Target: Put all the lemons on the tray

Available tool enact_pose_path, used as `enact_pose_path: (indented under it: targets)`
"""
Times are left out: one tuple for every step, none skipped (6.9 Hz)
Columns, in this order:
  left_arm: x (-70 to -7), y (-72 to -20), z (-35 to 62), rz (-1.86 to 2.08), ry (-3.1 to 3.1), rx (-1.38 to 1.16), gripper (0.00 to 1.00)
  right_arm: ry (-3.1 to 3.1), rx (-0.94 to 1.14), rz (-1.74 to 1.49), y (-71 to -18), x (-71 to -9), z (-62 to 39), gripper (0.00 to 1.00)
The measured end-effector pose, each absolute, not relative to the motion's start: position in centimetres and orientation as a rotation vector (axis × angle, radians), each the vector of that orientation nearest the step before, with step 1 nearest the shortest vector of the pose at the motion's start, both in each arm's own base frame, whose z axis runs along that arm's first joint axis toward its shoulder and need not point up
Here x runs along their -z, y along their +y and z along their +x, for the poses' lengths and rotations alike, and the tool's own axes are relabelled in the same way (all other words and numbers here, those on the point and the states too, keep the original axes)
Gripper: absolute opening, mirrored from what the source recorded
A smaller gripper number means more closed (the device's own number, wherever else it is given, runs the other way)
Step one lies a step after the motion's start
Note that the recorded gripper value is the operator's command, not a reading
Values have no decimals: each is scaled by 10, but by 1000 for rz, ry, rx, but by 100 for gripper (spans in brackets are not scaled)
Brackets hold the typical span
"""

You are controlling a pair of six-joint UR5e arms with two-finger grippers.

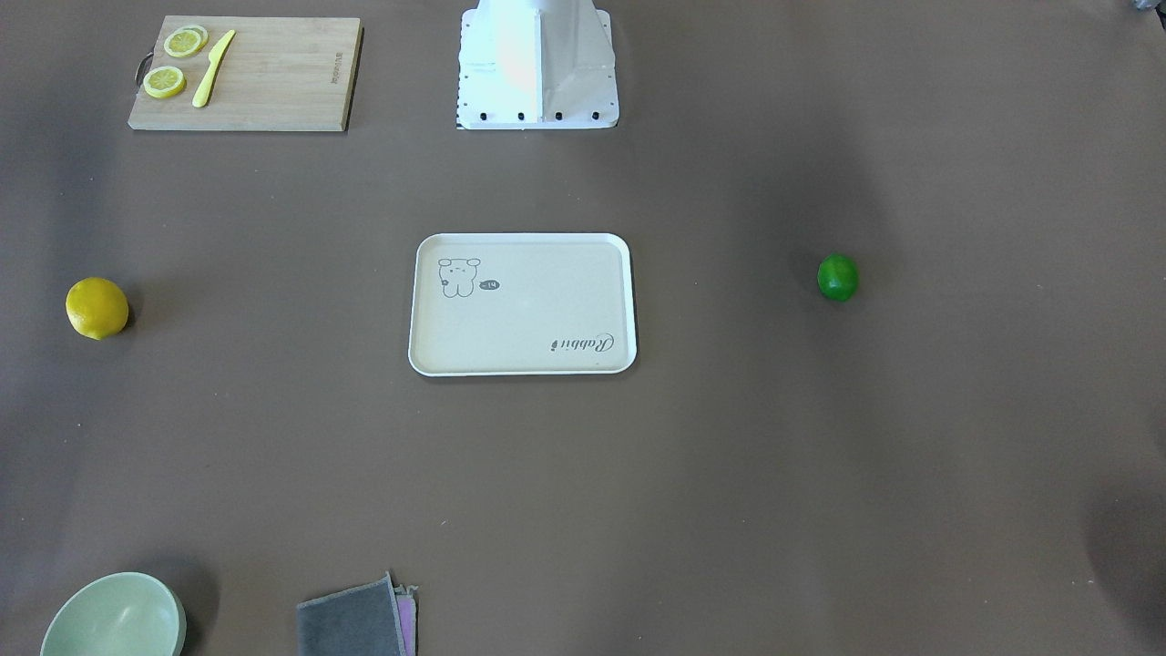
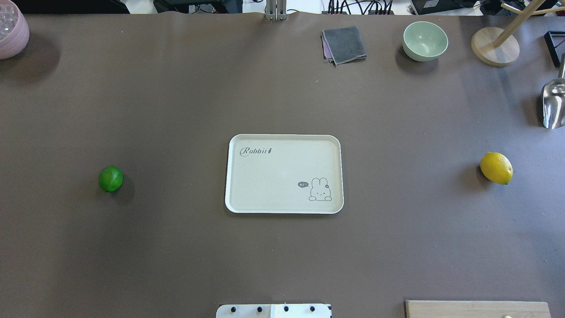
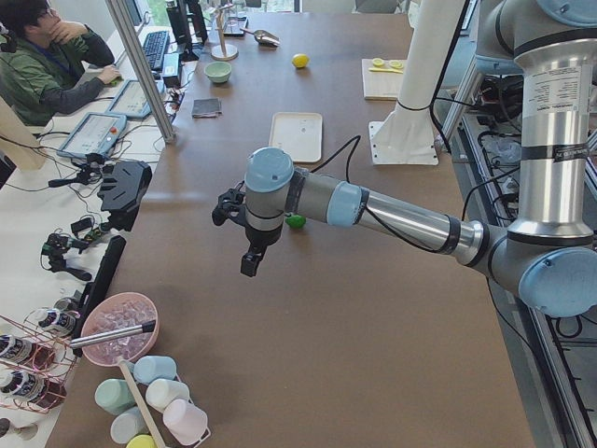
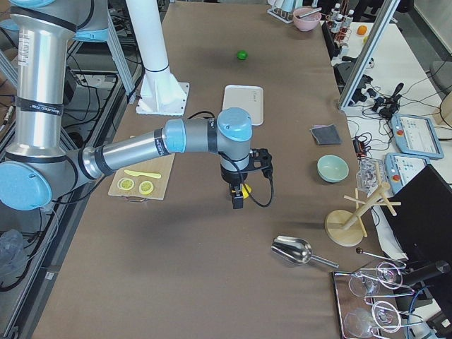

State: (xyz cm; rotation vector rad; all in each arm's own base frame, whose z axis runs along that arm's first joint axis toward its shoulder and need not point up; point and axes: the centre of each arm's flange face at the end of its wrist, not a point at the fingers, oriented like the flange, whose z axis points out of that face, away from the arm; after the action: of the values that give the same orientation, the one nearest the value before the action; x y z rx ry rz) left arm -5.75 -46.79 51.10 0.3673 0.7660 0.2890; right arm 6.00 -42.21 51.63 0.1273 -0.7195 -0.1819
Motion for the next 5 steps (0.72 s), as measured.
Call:
enact_pose_path:
  targets:
    - [-513,-475,-58,444,757,-319,98,-717,194,164,-433,-503,60,100]
    - [-518,-479,-57,486,754,-337,98,-713,207,208,-439,-496,61,100]
    - [-518,-481,-57,511,751,-351,98,-711,218,251,-440,-494,63,100]
    - [-518,-484,-57,530,748,-362,98,-713,223,275,-438,-497,64,100]
    - [-517,-488,-56,539,747,-367,98,-717,226,283,-437,-501,64,100]
